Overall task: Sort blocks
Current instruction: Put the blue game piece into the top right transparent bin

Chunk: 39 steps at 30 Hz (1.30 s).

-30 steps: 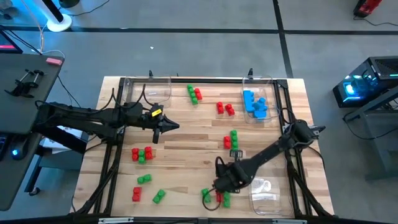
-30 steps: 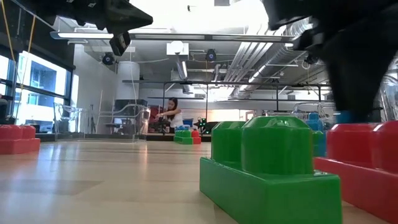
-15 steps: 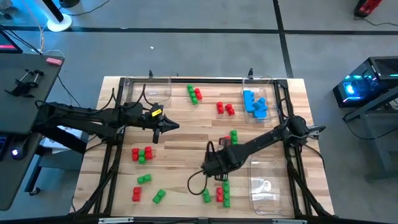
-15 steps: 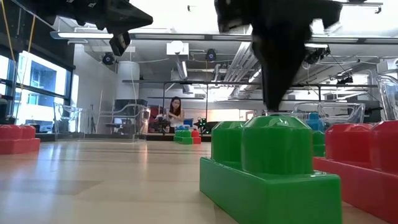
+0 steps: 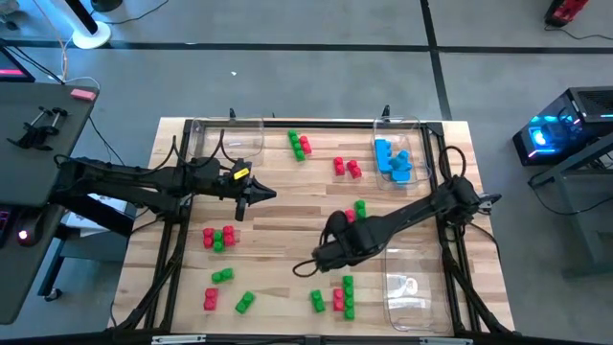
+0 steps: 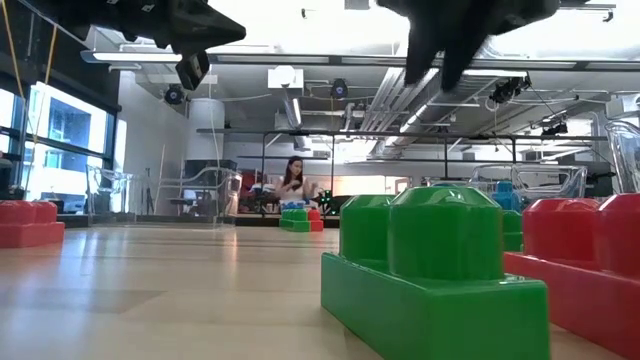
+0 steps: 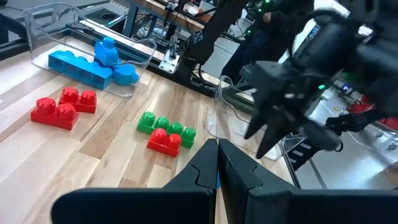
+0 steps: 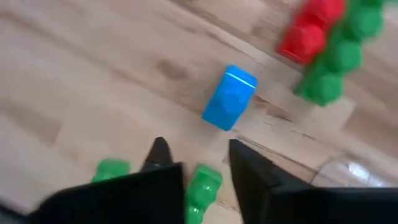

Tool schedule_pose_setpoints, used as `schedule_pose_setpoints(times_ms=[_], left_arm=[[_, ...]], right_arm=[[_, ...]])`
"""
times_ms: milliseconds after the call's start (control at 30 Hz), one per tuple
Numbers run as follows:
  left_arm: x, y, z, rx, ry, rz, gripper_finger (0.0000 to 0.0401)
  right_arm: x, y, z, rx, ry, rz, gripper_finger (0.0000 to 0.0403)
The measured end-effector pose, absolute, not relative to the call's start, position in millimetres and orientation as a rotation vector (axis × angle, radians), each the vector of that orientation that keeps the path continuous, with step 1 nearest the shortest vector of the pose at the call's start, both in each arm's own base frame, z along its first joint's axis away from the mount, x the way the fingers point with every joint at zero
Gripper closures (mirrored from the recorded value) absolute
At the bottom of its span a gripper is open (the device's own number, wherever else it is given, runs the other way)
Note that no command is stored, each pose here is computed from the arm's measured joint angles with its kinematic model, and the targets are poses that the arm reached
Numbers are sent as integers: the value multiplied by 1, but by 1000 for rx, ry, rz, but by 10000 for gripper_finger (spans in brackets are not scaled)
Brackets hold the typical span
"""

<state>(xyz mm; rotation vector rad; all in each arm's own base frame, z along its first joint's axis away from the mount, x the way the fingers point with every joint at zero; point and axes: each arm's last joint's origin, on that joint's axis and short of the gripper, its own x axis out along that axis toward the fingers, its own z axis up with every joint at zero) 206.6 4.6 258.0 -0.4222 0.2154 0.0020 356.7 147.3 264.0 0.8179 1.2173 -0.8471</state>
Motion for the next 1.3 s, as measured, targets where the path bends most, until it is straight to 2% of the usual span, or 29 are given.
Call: schedule_pose_setpoints(times_ms=[200,300,400,567,767,867,1000,1200,1300], left_arm=[[207,4,258,-426,221,-21,401],[207,4,258,-427,223,-27,401],[207,4,258,-428,224,-30,401],[206,3,258,-433,229,-50,401],[206,3,258,-438,229,-50,401],[206,3,258,-441,229,-50,401],[206,3,258,-441,229,-49,401],[207,4,258,-440,221,-29,401],[207,4,258,-443,219,-18,401]], right_arm=[[347,145,234,900,1209,-1041,208],[346,138,221,957,1185,-1125,155],[352,128,206,1035,1170,-1121,126],[358,117,180,1160,1166,-1068,121],[347,107,154,1204,1193,-1153,132],[343,106,148,1189,1201,-1165,154],[342,106,148,1181,1214,-1151,218],[341,106,151,1124,1247,-1105,363],[346,107,162,1087,1250,-1042,365]])
